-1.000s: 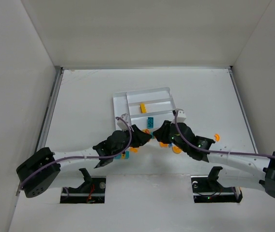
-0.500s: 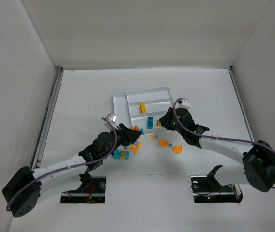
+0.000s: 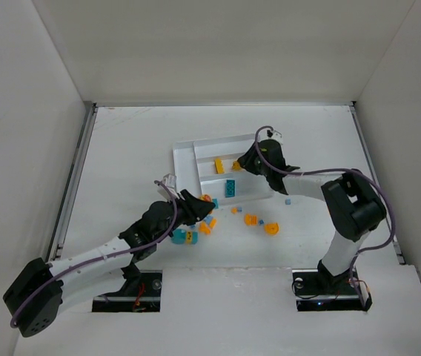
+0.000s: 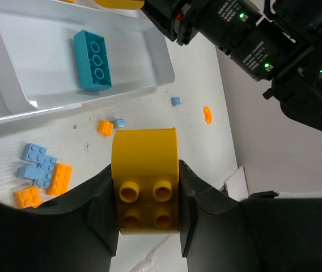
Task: Sort the legos into containers by color
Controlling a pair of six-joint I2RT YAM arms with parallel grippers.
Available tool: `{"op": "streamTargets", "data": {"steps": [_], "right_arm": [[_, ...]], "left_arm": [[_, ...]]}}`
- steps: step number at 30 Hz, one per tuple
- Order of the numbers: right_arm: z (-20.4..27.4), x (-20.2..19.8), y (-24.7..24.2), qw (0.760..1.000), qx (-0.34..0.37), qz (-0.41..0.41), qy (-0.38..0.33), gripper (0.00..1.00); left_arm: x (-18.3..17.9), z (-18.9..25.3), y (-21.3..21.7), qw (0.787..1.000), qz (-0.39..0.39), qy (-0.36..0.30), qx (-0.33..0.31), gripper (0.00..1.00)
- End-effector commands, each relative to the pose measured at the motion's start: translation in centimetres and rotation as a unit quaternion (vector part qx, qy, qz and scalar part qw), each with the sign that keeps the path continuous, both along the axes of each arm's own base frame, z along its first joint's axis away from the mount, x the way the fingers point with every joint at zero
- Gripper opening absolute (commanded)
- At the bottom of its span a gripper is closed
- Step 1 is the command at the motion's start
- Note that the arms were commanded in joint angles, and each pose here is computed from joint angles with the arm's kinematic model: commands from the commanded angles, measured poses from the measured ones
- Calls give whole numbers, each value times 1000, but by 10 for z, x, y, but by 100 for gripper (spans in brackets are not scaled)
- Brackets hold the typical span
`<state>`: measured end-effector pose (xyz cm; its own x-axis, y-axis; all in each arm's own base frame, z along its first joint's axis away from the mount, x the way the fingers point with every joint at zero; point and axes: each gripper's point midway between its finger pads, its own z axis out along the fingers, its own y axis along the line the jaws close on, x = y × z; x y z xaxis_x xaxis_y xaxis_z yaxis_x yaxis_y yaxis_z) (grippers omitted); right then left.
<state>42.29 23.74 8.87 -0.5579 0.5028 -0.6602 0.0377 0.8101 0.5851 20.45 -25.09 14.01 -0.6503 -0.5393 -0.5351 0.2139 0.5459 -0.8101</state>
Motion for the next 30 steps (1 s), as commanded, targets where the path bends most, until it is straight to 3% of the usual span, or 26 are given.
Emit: {"op": "streamTargets", "data": {"steps": [1, 3, 7, 9, 14, 18, 21, 27, 30], "right_arm": [[31, 18, 22, 998, 56, 16, -38, 29], [32, 19, 25, 997, 62, 20, -38, 35], [49, 14, 8, 997, 40, -2, -60, 64], [62, 8, 0, 996, 23, -6, -82, 70], [99, -36, -4, 988, -14, 51, -148, 68], [113, -113, 16, 966, -21, 160, -204, 62], [130, -178, 36, 934, 2, 246, -260, 59], [161, -259, 50, 871, 33, 356, -338, 79], [172, -282, 55, 841, 37, 396, -365, 83]], "left_arm": [[1, 22, -3, 999, -5, -5, -40, 12], [2, 22, -3, 999, -2, -2, -44, 12], [1, 25, -6, 998, -4, 14, -59, 12], [0, 28, -7, 997, -6, 18, -70, 12], [-6, 50, -19, 991, -34, 50, -122, 12], [-11, 72, -17, 982, -45, 69, -172, 13], [-15, 85, -15, 972, -58, 90, -207, 13], [-34, 96, -19, 952, -110, 142, -246, 15], [-45, 98, -24, 944, -133, 163, -254, 16]]}}
